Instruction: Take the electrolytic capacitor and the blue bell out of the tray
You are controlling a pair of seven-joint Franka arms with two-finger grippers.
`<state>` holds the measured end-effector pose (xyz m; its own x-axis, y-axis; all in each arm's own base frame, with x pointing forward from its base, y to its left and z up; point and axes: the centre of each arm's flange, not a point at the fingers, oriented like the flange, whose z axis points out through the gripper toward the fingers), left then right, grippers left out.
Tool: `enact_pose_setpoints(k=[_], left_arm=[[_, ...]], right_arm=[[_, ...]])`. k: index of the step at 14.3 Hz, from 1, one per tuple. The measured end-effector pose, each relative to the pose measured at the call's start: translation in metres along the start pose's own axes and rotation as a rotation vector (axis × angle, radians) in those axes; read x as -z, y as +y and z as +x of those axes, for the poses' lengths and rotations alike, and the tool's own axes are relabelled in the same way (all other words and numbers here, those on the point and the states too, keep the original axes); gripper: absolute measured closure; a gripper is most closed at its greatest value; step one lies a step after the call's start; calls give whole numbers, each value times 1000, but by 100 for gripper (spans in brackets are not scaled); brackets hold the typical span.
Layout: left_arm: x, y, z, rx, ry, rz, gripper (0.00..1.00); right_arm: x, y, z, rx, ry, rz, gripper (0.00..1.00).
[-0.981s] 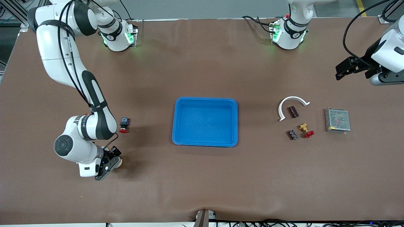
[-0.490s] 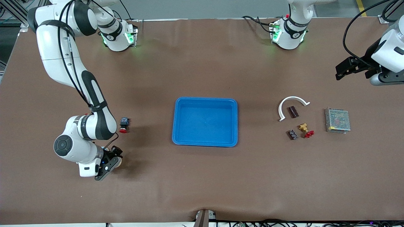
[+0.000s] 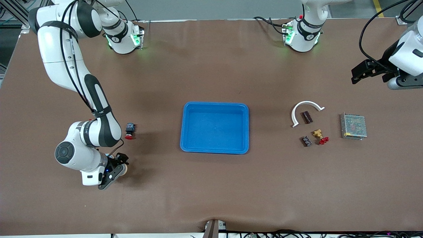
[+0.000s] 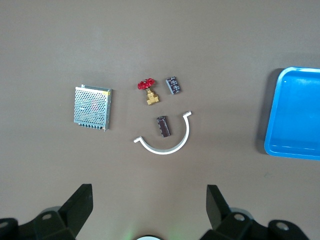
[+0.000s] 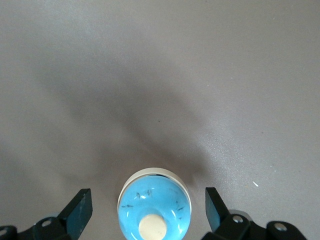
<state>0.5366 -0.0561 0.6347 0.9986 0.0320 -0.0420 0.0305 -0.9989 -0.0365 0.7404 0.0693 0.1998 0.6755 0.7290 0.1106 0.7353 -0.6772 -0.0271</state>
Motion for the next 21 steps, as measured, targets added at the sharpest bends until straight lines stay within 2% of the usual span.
enact_pose_setpoints(k=[5,8,11,14,18,21], left_arm=[[0,0,0,0,0,0,0],[0,0,0,0,1,0,0],[1,0,0,0,4,-1,0],[3,0,0,0,8,-1,0],[4,0,0,0,9,-1,0],[4,0,0,0,10,-1,0]], right_arm=[[40,-5,8,-98,-56,79,0],[103,-10,18,-208,-99,122,0],[172,-22,20,-310,-107,128,0],[240,-45,8,-429,-170,147,0],[300,-68,-17,-544,-187,109,0],[341,-88,-46,-694,-180,70,0]])
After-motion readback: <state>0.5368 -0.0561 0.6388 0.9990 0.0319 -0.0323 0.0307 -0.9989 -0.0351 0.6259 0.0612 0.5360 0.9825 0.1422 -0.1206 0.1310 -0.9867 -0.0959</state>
